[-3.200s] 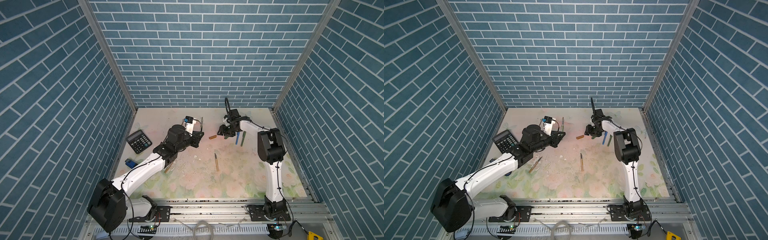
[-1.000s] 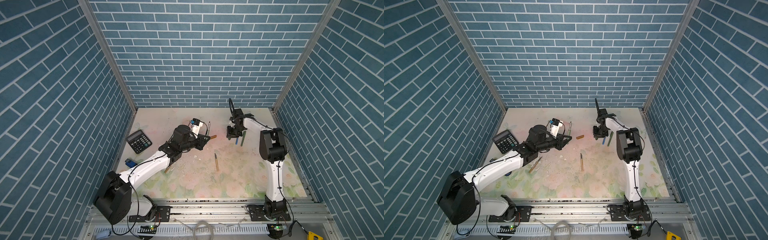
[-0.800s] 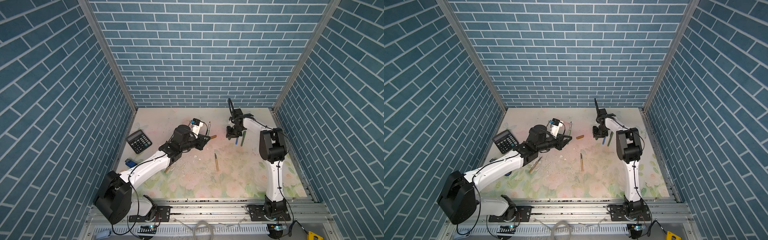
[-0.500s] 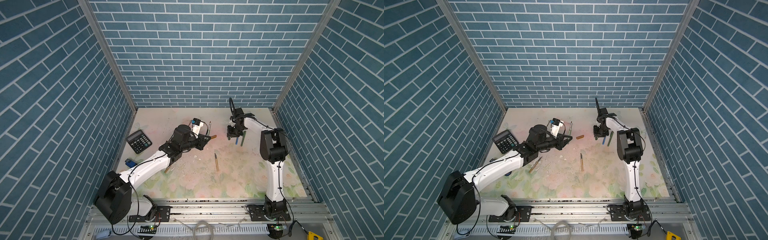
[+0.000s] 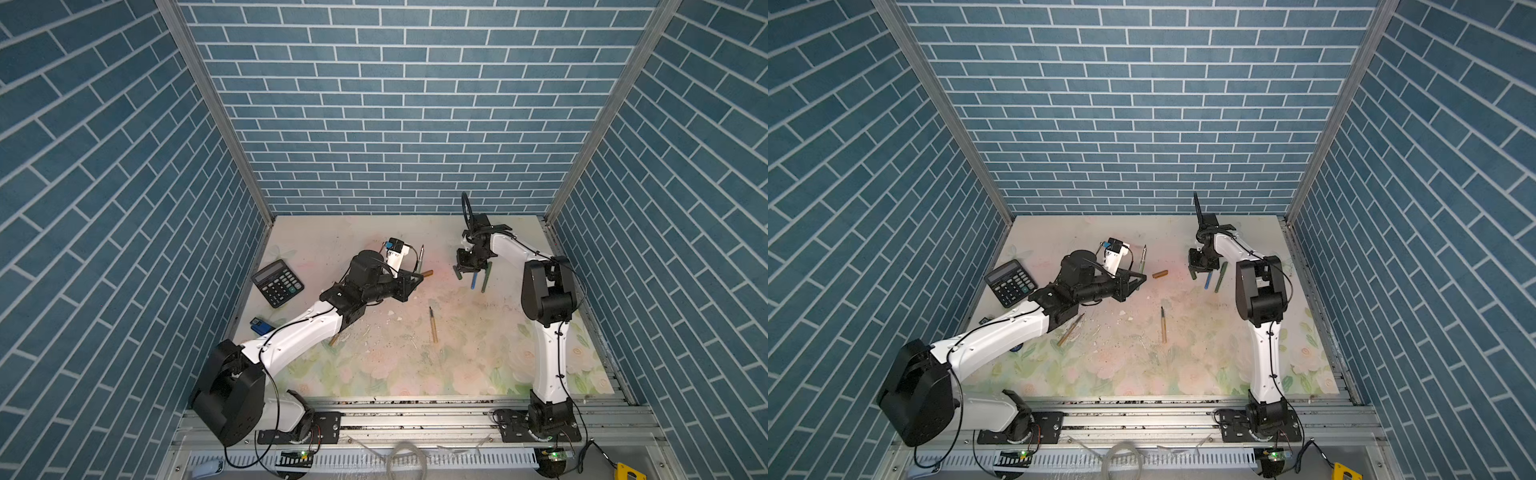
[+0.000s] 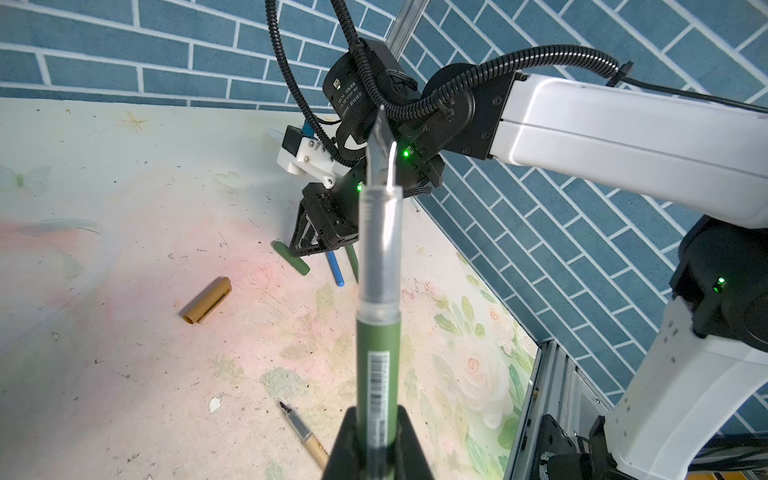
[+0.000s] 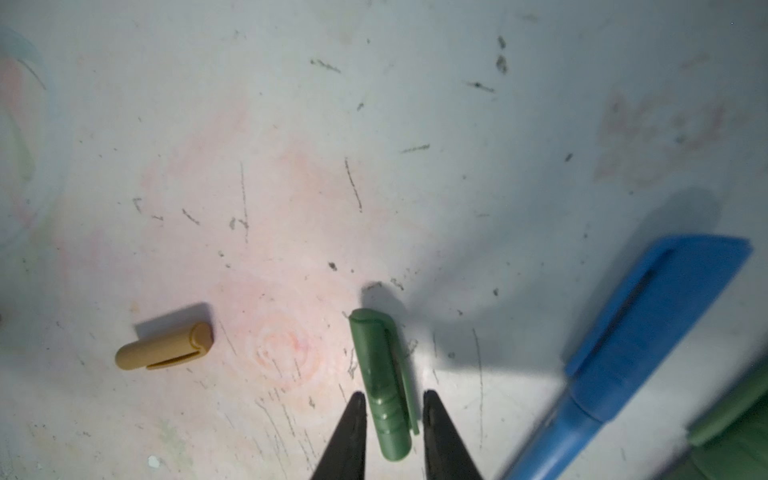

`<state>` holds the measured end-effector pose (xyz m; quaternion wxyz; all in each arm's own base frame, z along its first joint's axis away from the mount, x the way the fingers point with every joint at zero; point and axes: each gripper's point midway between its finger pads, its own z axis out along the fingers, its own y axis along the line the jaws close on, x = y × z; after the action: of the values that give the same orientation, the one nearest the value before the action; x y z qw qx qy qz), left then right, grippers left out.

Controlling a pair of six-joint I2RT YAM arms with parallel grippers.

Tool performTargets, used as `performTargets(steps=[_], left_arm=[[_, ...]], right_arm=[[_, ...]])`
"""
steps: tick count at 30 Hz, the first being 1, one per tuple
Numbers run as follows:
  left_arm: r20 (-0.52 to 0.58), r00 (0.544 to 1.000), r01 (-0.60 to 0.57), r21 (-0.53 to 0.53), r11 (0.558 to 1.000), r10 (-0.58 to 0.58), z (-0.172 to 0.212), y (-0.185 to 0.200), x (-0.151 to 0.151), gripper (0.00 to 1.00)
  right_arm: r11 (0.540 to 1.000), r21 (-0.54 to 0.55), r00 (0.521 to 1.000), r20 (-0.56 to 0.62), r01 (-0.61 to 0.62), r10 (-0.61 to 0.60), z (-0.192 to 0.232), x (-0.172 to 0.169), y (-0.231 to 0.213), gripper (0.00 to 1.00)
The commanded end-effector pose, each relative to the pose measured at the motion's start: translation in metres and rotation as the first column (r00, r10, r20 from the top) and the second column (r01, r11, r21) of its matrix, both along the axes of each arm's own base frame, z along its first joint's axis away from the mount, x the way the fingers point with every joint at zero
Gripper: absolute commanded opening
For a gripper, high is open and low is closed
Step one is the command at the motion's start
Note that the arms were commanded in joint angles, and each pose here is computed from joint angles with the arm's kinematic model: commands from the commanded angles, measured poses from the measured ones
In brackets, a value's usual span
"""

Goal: Insert the pens into the pen caps

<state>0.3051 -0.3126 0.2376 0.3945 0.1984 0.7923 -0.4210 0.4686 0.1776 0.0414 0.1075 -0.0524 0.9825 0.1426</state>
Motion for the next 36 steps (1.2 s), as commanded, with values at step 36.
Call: performTargets(steps=[36], left_arm=[[0.022, 0.999, 0.032, 0.005, 0.999, -0.032, 0.006, -0.01, -0.001, 0.0]], right_arm=[[0.995, -0.061, 0.997, -0.043, -0.072, 0.07, -0.037, -0.007, 0.015, 0.2]])
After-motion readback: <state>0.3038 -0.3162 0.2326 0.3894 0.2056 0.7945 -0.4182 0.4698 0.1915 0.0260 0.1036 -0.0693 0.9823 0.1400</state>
